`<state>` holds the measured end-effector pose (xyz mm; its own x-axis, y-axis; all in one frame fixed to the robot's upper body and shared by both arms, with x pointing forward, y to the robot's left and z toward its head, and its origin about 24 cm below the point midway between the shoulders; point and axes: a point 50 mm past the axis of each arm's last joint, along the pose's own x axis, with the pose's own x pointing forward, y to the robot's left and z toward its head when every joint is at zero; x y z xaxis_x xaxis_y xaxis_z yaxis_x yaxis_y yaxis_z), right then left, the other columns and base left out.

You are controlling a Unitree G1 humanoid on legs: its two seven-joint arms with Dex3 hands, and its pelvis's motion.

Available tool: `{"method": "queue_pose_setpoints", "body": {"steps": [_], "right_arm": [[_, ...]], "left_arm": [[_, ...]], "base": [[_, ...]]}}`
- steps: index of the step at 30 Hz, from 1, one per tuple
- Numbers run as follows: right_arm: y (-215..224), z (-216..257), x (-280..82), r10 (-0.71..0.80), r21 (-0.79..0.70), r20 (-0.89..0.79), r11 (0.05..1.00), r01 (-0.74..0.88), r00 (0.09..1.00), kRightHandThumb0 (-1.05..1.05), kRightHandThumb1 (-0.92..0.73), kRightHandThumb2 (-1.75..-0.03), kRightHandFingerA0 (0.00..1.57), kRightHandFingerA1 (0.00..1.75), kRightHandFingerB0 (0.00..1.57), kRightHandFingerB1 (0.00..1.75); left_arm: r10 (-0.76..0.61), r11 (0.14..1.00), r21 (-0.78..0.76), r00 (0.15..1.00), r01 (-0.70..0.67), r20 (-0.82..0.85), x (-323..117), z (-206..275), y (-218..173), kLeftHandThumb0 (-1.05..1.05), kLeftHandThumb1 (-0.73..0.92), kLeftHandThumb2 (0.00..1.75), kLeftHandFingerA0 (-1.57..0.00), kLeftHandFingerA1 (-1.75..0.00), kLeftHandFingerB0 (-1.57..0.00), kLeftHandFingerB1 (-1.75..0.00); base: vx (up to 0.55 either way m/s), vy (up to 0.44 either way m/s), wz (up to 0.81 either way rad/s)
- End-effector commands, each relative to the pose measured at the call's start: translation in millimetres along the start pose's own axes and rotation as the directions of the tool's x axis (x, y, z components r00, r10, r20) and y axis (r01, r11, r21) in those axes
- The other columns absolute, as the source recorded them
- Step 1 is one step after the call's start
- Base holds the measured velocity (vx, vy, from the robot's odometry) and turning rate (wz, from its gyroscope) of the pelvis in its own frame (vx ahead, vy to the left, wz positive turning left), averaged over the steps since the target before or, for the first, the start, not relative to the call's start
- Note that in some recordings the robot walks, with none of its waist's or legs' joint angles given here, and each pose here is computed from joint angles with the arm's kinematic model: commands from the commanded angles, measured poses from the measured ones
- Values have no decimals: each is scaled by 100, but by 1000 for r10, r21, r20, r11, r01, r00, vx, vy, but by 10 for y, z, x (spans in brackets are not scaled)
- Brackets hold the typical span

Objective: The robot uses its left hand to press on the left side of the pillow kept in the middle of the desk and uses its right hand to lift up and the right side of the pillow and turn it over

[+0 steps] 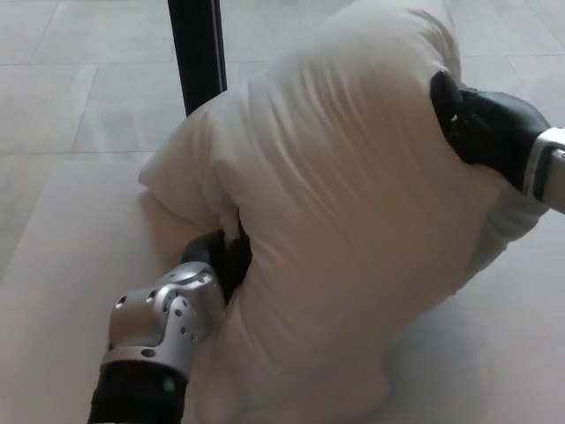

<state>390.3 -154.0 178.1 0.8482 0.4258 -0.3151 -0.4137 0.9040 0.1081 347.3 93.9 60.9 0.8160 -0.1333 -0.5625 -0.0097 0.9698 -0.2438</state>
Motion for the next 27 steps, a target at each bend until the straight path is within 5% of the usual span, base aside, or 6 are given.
{"method": "queue_pose_setpoints", "body": {"steps": [1, 6, 7, 9, 20, 27], "right_arm": [[942, -387, 322, 293, -27, -262, 950, -310, 920, -87, -50, -89, 0, 27, 10, 19], [1006, -523, 360, 273, -53, -329, 951, -306, 904, -73, -41, -88, 0, 33, 8, 30], [1058, -580, 376, 269, -71, -358, 947, -313, 894, -71, -40, -86, 0, 33, 6, 35], [1087, -605, 387, 250, -104, -374, 946, -308, 893, -79, -49, -56, 0, 42, 7, 33], [1382, -1032, 452, 225, -167, -470, 927, -336, 854, -69, -44, -53, 29, 80, 11, 38], [1760, -1277, 468, 324, -92, -536, 895, -436, 779, -78, -38, -71, 34, 99, 4, 45]], "left_arm": [[-408, 893, 188, 912, 410, -47, -33, -263, -747, -74, 91, 67, -58, -73, -56, -57], [-306, 869, 425, 950, 251, 64, -57, -305, -792, -75, 91, 67, -60, -71, -59, -56], [-250, 792, 594, 963, 142, 103, -54, -328, -816, -37, 54, 114, -2, -52, 0, -49], [-218, 747, 660, 969, 86, 120, -52, -347, -830, -82, 92, 71, -16, -49, -24, -41], [-249, 947, 202, 968, 249, -25, -132, -717, -921, -86, 66, 105, -31, -60, -6, -32], [-400, 916, -53, 911, 397, -103, -130, -888, -1119, -87, 73, 62, -34, -55, 0, -12]], "base": [[0, 0, 0], [0, 0, 0], [0, 0, 0], [0, 0, 0], [0, 0, 0], [0, 0, 0]]}}
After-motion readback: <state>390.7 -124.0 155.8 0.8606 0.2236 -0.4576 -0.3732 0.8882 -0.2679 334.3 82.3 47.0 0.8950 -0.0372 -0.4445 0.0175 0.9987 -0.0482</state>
